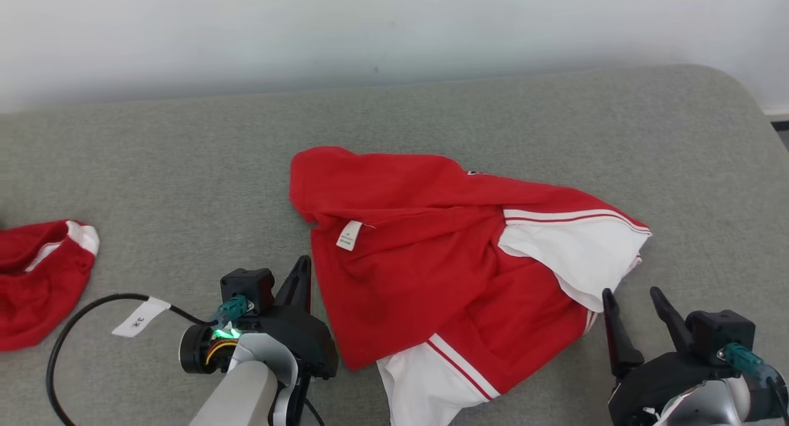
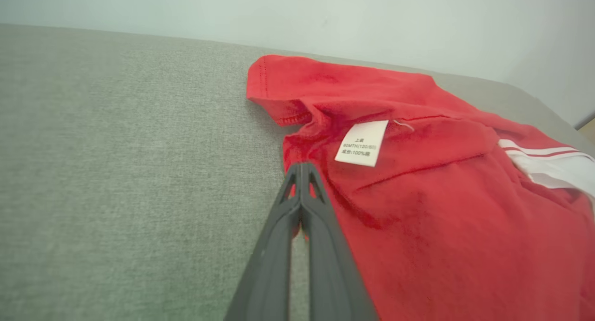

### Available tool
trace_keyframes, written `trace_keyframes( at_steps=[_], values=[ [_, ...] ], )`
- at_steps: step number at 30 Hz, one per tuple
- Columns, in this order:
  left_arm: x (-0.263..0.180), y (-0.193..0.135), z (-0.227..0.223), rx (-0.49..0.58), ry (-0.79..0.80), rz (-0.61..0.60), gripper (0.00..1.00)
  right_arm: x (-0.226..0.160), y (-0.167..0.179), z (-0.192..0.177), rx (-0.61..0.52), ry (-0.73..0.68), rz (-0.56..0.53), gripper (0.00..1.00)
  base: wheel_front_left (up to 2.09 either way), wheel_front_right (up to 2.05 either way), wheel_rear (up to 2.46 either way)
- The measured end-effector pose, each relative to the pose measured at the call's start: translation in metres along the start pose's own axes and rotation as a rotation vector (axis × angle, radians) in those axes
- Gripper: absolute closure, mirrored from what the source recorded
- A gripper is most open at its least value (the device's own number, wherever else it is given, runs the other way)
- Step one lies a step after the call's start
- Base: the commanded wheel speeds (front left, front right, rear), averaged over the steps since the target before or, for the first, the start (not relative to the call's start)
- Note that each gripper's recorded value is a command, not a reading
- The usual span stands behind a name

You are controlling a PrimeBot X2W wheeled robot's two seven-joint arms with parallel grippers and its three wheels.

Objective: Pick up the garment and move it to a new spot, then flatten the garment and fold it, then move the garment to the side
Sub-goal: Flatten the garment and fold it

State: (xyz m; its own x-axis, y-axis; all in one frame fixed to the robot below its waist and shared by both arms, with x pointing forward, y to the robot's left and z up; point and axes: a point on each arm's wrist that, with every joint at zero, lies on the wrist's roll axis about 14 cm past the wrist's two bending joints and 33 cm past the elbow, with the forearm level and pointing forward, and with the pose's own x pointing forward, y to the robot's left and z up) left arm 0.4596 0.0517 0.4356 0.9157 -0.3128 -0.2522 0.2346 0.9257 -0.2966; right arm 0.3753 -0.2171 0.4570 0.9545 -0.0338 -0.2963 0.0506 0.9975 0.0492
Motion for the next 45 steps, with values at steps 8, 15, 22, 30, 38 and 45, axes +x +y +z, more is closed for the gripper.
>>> trace_keyframes(
  at_steps=[8, 15, 22, 30, 38, 45],
  values=[
    [0.000, 0.012, 0.013, 0.087, 0.020, 0.030, 0.00, 0.001, 0.023, 0.005, 0.004, -0.011, 0.069, 0.00, 0.00, 0.00, 0.00],
    [0.026, 0.002, 0.018, 0.146, 0.055, -0.004, 0.00, -0.007, 0.000, 0.001, 0.015, -0.005, 0.000, 0.00, 0.00, 0.00, 0.00],
    [0.047, 0.009, -0.009, 0.134, 0.159, 0.027, 0.00, -0.010, -0.019, -0.010, 0.030, 0.022, -0.057, 0.00, 0.00, 0.00, 0.00],
    [0.055, 0.033, 0.000, 0.030, 0.112, 0.089, 1.00, -0.004, -0.020, -0.014, 0.032, 0.035, -0.059, 0.00, 0.00, 0.00, 0.00],
    [0.029, 0.069, 0.009, -0.064, 0.045, 0.164, 1.00, 0.004, -0.006, -0.010, 0.026, 0.026, -0.018, 0.00, 0.00, 0.00, 0.00],
    [0.003, 0.069, 0.002, -0.116, 0.070, 0.155, 1.00, 0.009, 0.013, -0.004, 0.020, 0.016, 0.039, 0.00, 0.00, 0.00, 0.00]
  ],
)
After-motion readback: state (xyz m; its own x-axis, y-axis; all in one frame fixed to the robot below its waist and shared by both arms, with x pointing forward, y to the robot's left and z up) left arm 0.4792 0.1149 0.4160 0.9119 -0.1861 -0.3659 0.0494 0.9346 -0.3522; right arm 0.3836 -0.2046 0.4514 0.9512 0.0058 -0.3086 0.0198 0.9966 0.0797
